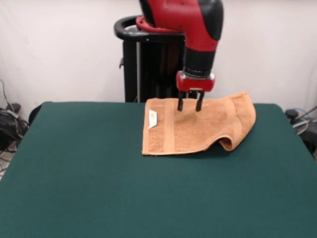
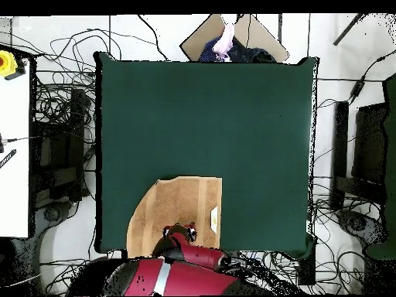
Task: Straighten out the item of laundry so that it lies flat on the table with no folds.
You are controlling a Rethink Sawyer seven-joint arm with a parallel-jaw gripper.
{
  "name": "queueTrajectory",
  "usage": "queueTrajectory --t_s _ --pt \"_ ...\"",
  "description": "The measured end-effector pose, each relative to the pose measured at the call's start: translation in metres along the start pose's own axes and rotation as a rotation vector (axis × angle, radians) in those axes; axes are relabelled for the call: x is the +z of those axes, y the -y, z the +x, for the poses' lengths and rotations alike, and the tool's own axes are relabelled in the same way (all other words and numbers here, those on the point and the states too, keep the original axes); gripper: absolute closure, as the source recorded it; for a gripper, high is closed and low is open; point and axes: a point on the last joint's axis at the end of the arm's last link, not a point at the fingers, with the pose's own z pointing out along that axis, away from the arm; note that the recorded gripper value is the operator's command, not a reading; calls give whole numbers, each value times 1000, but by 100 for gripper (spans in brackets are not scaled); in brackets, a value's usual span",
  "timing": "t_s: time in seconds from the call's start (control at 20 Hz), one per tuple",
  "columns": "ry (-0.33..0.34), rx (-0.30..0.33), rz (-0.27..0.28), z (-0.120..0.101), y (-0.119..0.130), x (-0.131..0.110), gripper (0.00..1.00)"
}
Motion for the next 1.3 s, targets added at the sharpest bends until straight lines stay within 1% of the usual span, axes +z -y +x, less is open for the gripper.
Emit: queueTrajectory --t_s 0.1,0.2,0.25,0.4,0.6,0.65,1.3 --pt "-7 -11 -5 -4 4 3 0" --pt "2 -28 -7 -10 9 9 0" --pt "22 -48 -6 -17 14 15 0" --pt "39 -64 -6 -21 19 20 0" --pt "68 -100 -6 -30 26 29 0" --pt "79 -117 -6 -33 29 32 0" --pt "113 -210 -18 -33 41 34 0"
